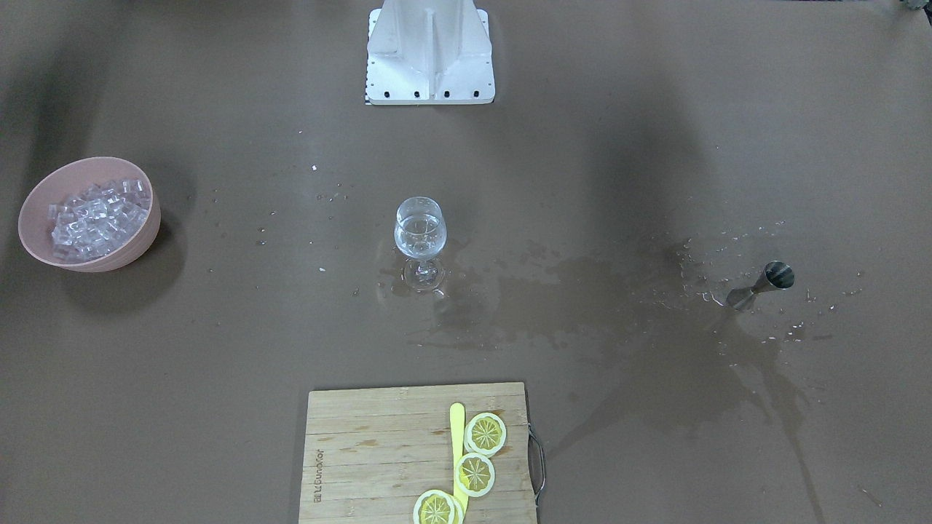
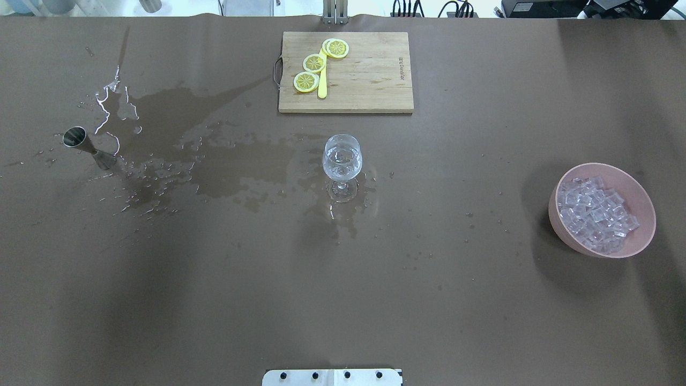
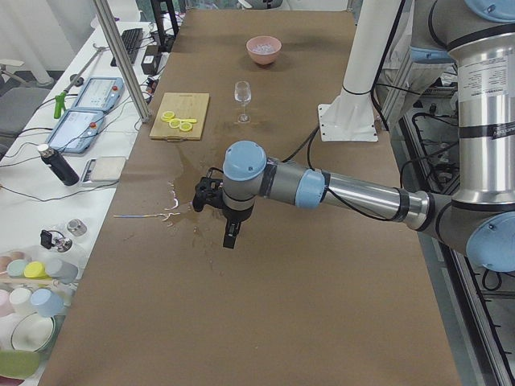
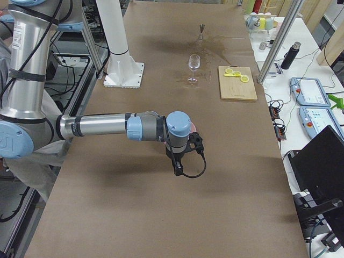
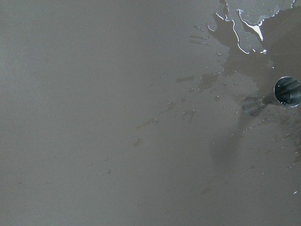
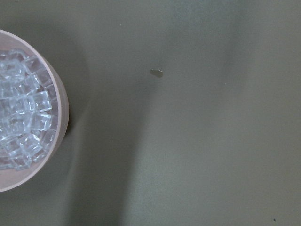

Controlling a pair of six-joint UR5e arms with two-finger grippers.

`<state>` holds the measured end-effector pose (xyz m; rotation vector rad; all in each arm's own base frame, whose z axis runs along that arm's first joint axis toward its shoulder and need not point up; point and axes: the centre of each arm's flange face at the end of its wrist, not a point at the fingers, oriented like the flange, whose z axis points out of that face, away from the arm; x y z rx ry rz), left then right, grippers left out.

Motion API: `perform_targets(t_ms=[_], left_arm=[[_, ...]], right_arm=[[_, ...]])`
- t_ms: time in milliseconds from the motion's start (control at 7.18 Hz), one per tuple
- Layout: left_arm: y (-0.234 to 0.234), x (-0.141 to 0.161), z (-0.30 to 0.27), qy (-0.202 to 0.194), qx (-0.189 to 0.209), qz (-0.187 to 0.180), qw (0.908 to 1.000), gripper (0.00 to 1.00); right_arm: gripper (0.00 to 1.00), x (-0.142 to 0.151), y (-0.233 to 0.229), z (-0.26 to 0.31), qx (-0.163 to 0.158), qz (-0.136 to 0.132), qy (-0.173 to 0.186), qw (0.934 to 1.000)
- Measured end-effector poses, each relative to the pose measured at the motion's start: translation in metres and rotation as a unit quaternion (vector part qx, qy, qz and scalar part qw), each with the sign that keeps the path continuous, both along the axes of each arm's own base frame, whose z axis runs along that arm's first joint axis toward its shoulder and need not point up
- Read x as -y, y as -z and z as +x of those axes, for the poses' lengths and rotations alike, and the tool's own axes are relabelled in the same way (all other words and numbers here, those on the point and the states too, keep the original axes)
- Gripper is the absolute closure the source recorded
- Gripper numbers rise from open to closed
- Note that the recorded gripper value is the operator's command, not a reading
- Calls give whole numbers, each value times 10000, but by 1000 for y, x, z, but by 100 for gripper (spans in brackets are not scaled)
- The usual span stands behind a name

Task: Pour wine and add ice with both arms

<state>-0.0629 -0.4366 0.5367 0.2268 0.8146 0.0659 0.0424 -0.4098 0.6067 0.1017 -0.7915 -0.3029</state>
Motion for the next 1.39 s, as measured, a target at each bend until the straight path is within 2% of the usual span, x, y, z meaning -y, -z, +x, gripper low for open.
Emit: perform_targets(t_ms=[418, 696, 835, 1253, 1392], left_arm=[[-26, 9, -4, 188, 222, 130, 9995, 2], [-32, 13, -4, 759, 23, 200, 9969, 2], [-29, 13, -3, 916, -74, 237, 9955, 2], [-17, 15, 1, 957, -183, 525, 9939, 2], [-10, 18, 6, 894, -222, 667, 9935, 2]], right_arm=[[0, 6, 10, 0, 20, 93, -28, 10000], [0, 11, 16, 0, 36, 154, -35, 9999], [0, 11, 17, 0, 37, 177, -29, 9998], [0, 12, 22, 0, 86, 648, -27, 9979], [0, 11, 21, 0, 89, 711, -43, 9974]])
